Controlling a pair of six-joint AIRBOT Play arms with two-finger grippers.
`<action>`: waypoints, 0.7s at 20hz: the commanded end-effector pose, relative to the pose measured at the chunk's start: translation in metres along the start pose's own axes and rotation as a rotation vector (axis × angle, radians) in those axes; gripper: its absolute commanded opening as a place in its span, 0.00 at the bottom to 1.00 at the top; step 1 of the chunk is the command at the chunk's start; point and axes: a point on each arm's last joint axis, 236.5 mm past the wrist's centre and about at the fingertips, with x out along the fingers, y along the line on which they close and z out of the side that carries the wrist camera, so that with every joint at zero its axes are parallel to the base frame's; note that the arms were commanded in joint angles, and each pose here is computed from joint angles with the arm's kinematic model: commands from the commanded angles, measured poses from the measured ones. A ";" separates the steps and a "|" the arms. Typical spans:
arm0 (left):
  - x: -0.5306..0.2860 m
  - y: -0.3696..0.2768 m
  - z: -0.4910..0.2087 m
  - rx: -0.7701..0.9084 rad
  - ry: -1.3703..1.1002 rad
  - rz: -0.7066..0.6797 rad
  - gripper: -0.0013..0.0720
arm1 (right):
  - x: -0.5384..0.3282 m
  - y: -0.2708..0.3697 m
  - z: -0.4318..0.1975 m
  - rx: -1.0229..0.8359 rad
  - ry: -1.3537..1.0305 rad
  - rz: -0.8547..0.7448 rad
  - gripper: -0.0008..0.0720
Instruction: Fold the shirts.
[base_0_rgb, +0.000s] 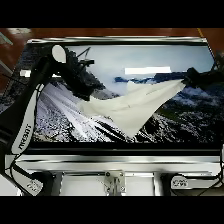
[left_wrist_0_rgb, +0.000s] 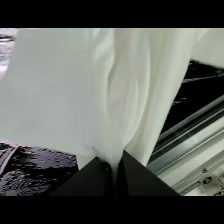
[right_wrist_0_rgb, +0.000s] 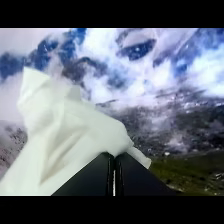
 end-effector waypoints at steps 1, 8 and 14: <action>0.022 -0.069 0.015 0.118 -0.031 -0.057 0.08 | -0.018 -0.004 0.025 -0.007 -0.062 -0.042 0.11; 0.035 -0.031 0.081 -0.002 -0.263 0.039 0.08 | 0.004 -0.018 -0.106 -0.038 0.523 0.018 0.94; 0.014 0.011 0.100 -0.058 -0.366 0.065 0.08 | 0.032 -0.021 -0.241 0.161 0.690 0.056 0.94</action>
